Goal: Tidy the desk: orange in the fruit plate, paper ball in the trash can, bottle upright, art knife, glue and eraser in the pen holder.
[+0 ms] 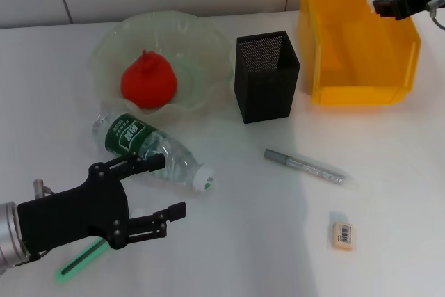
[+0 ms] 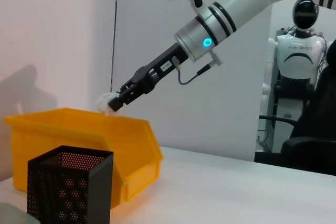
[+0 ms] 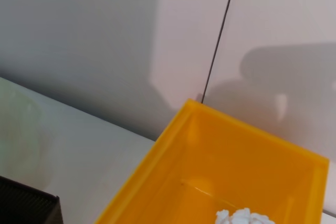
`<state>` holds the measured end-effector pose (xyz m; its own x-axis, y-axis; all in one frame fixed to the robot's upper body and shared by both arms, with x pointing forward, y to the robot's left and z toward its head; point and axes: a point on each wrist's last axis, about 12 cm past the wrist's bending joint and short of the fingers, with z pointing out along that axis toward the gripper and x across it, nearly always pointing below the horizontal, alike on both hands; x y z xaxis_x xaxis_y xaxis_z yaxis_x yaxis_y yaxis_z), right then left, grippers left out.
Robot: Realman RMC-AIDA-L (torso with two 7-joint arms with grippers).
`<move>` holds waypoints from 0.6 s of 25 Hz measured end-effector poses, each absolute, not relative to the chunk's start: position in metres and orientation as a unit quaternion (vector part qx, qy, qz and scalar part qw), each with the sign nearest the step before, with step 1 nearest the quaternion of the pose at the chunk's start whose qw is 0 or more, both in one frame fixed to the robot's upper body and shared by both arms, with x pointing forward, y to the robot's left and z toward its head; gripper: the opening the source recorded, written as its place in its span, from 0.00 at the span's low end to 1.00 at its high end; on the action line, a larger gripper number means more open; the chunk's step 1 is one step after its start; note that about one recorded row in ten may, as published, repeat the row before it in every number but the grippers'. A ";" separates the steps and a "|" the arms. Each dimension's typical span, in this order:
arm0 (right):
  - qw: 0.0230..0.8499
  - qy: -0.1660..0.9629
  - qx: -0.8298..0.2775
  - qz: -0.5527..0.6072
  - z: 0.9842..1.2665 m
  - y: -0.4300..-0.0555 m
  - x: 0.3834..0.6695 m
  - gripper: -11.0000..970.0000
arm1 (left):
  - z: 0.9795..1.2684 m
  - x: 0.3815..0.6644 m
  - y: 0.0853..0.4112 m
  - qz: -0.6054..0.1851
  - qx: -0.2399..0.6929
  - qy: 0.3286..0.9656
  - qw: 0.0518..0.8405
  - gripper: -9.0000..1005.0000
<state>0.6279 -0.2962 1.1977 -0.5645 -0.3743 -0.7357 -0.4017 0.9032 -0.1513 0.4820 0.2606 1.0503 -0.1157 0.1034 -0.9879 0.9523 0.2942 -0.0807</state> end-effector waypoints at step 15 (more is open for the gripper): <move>0.407 0.880 -0.244 0.032 1.206 -0.287 0.623 0.75 | 1.051 0.483 0.260 -0.415 0.426 0.620 0.512 0.80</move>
<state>0.6232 -0.2869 1.2057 -0.5494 -0.4038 -0.7315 -0.4557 0.8786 -0.1428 0.4826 0.2602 1.0506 -0.1141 0.1036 -0.9881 0.9529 0.2928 -0.0793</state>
